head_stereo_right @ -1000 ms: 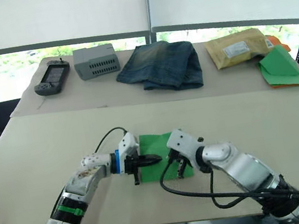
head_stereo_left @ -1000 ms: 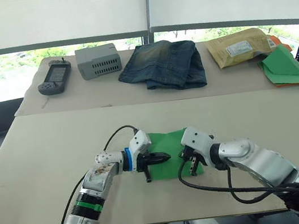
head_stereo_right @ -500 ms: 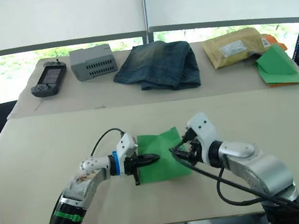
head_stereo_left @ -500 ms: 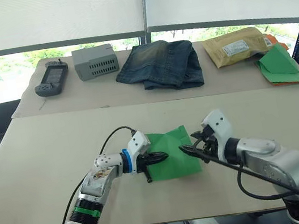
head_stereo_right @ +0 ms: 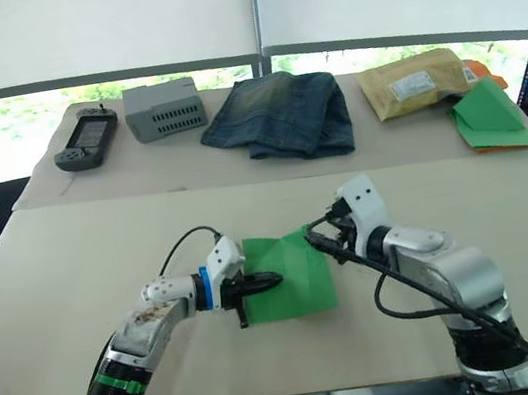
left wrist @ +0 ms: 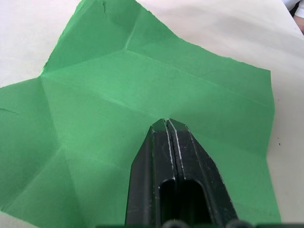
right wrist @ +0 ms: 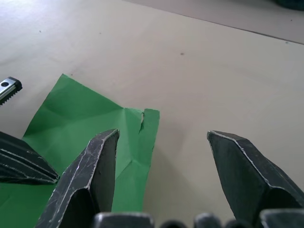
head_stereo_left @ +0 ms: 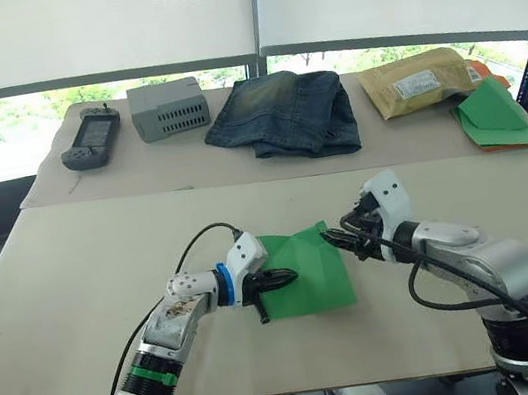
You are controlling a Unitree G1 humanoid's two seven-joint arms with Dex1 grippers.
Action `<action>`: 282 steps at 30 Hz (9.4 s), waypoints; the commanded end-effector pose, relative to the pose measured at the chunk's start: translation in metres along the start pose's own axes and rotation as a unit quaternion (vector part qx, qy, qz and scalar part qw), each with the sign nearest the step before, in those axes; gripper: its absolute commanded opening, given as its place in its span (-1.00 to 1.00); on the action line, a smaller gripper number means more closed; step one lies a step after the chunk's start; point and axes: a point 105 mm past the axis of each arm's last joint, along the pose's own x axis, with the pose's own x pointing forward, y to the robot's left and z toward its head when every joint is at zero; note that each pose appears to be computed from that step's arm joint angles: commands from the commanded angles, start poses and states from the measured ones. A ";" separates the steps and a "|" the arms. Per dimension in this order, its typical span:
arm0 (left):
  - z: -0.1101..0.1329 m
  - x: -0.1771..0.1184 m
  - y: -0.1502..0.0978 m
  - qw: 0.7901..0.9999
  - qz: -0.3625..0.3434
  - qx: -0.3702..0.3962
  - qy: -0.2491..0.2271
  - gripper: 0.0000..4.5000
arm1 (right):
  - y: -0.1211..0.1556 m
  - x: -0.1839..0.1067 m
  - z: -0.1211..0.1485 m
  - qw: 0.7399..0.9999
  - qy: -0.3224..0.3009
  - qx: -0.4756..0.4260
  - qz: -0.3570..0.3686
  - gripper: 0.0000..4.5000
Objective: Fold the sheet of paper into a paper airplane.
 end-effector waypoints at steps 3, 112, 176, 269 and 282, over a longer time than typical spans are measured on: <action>-0.010 0.002 -0.004 1.000 0.000 -0.013 0.013 -1.00 | 0.000 0.004 0.013 0.999 -0.032 0.008 0.014 0.36; -0.016 0.064 0.010 0.995 0.029 -0.048 0.081 -1.00 | 0.016 0.013 -0.042 0.998 -0.002 -0.051 -0.039 -0.99; 0.029 0.095 0.024 0.994 0.061 0.039 0.081 -1.00 | 0.045 -0.002 -0.091 0.998 0.037 0.003 -0.059 -0.99; 0.058 0.005 0.035 0.997 0.025 0.074 -0.020 -0.99 | 0.040 0.025 -0.081 0.986 0.051 -0.151 0.048 -1.00; 0.028 0.012 0.030 0.947 0.028 0.316 0.056 -0.99 | 0.039 0.022 -0.074 0.987 0.042 -0.149 0.037 -1.00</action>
